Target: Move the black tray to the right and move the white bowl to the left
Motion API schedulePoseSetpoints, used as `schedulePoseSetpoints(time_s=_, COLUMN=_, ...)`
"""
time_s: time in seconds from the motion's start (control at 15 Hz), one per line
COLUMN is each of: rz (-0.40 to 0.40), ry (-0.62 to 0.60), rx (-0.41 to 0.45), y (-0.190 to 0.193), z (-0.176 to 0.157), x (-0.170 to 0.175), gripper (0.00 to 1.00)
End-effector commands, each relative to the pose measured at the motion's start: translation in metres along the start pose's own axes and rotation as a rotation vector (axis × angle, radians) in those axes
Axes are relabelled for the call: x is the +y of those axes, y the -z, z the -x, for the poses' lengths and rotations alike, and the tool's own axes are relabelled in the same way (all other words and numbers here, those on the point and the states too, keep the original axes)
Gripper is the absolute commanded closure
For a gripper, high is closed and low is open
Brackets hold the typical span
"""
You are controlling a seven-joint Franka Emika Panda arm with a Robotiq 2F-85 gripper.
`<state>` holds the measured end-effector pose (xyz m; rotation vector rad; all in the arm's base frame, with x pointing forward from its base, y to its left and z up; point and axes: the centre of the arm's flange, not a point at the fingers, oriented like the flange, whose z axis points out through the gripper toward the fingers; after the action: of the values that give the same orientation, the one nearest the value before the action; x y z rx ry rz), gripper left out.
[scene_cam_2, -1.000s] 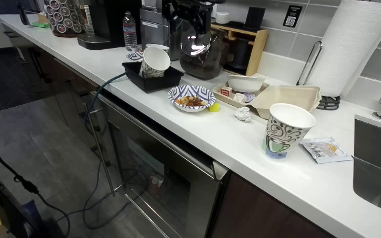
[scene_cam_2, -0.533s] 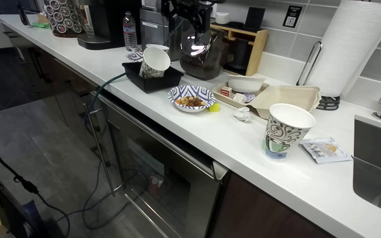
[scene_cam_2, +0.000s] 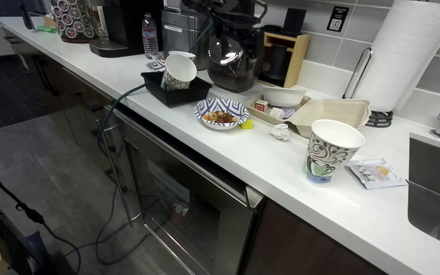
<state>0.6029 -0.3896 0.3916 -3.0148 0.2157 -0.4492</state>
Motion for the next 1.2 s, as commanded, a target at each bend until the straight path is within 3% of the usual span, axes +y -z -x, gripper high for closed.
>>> schedulePoseSetpoints(time_s=0.0, rz=0.077, ry=-0.181, rx=-0.052, y=-0.029, z=-0.015, x=0.067, gripper=0.00)
schedulePoseSetpoints(time_s=0.13, rz=0.094, ry=-0.252, rx=-0.147, y=-0.025, z=-0.013, x=0.114, gripper=0.00)
schedulePoseSetpoints(time_s=0.27, rz=-0.017, ry=-0.210, rx=-0.256, y=-0.023, z=-0.008, x=0.145, gripper=0.00)
schedulePoseSetpoints(time_s=0.4, rz=-0.086, ry=-0.236, rx=-0.336, y=-0.035, z=0.002, x=0.135, gripper=0.00)
schedulePoseSetpoints(time_s=0.47, rz=-0.042, ry=-0.222, rx=-0.274, y=-0.033, z=0.047, x=0.117, gripper=0.00)
schedulePoseSetpoints(time_s=0.73, rz=-0.039, ry=-0.240, rx=-0.296, y=-0.032, z=0.048, x=0.111, gripper=0.00)
schedulePoseSetpoints(time_s=1.13, rz=0.048, ry=-0.439, rx=-0.339, y=-0.055, z=0.059, x=0.080, gripper=0.00)
